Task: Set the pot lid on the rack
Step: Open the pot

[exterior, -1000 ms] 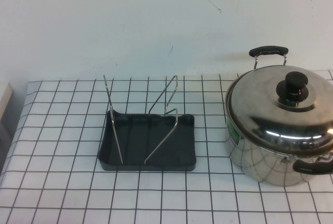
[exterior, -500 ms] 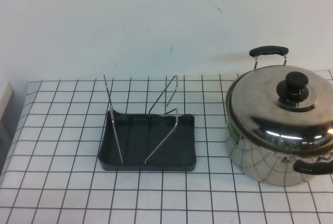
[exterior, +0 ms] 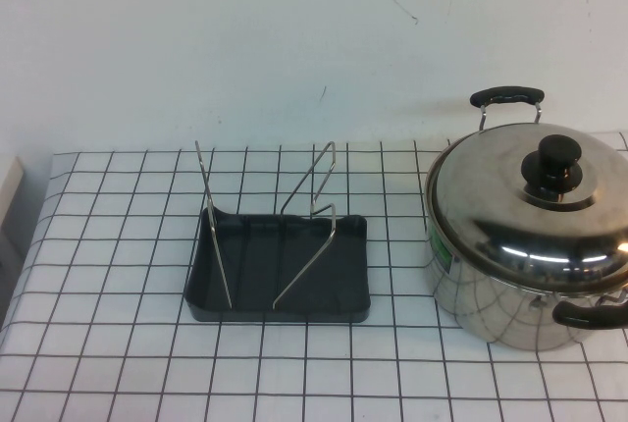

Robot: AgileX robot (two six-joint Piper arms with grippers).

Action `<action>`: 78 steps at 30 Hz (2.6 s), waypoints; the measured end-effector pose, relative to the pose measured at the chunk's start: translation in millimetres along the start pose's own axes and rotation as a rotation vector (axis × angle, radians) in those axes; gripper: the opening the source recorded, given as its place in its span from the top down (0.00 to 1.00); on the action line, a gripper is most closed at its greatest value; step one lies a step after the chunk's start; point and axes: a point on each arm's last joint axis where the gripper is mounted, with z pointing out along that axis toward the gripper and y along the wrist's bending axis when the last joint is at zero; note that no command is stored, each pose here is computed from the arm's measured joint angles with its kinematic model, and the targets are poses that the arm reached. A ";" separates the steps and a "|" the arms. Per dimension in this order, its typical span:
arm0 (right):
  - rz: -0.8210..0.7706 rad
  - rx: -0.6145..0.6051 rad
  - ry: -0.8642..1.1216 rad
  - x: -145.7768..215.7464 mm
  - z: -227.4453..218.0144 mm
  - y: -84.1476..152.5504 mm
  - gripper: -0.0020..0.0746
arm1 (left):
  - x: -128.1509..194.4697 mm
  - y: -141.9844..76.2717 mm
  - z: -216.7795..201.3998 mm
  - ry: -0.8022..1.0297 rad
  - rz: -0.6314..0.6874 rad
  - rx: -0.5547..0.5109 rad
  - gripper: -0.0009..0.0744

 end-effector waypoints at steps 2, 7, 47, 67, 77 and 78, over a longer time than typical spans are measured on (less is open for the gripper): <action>-0.008 -0.025 0.016 0.1 9.4 5.4 0.97 | 0.0 0.0 0.0 0.000 0.000 0.000 0.99; -0.022 -0.054 0.059 9.9 24.4 12.3 0.97 | 0.0 0.0 0.0 0.000 0.000 0.000 0.99; -0.065 -0.022 0.019 33.1 86.1 39.0 0.12 | 0.1 0.0 0.0 0.002 0.000 0.000 0.99; 0.067 0.053 0.039 78.7 126.9 39.6 0.20 | 0.1 0.0 0.0 0.002 0.000 0.000 0.99; 0.042 0.005 0.023 73.3 125.0 43.6 0.54 | 0.1 0.0 0.0 0.002 0.000 0.000 0.99; 0.049 0.002 0.022 70.2 123.3 43.5 0.54 | 0.1 0.0 0.0 0.002 0.000 0.000 0.99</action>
